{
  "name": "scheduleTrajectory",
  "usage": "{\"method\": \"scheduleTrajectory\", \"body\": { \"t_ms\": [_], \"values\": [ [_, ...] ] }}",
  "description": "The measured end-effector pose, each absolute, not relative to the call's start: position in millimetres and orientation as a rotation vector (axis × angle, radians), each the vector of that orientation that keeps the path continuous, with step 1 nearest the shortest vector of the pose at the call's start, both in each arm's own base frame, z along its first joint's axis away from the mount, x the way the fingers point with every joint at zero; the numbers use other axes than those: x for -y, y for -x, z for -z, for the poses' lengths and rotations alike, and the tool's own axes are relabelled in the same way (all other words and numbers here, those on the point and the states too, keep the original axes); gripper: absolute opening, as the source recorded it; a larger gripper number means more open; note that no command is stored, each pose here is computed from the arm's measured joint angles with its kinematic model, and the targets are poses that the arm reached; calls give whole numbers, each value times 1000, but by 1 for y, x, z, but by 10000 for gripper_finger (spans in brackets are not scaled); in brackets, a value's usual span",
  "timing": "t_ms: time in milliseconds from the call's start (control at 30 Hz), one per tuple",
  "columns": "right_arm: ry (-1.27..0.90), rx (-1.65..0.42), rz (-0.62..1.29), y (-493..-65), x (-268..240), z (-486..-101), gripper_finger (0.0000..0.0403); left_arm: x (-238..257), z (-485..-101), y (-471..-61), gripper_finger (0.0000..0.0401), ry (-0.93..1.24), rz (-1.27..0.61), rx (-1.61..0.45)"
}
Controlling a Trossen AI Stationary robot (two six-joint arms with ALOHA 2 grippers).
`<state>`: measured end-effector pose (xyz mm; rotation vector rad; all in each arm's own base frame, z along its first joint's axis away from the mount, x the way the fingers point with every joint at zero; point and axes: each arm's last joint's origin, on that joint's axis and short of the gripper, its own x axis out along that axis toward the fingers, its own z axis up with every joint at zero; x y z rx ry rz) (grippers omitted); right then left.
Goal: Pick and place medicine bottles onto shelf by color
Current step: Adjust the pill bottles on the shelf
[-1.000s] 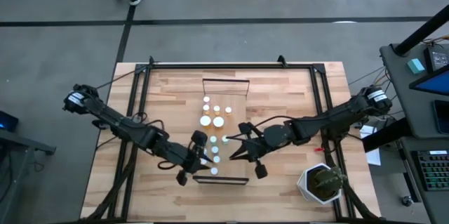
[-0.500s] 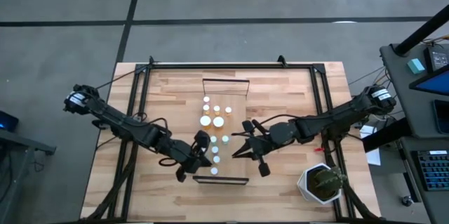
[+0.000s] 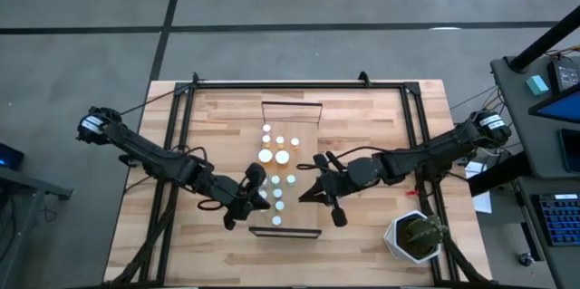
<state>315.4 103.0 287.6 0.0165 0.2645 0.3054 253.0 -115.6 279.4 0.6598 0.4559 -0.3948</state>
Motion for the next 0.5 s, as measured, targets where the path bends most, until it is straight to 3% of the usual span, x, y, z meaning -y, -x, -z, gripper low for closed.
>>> {"method": "scheduleTrajectory", "body": {
  "t_ms": [233, 500],
  "values": [
    [-90, -348, -251, -320, -103, -302, 9, 109, -308, -228, 8, -590, 366, -344],
    [-82, -516, -217, -348, -112, -308, 9, 115, -298, -207, 1, -552, 388, -157]
  ]
}}
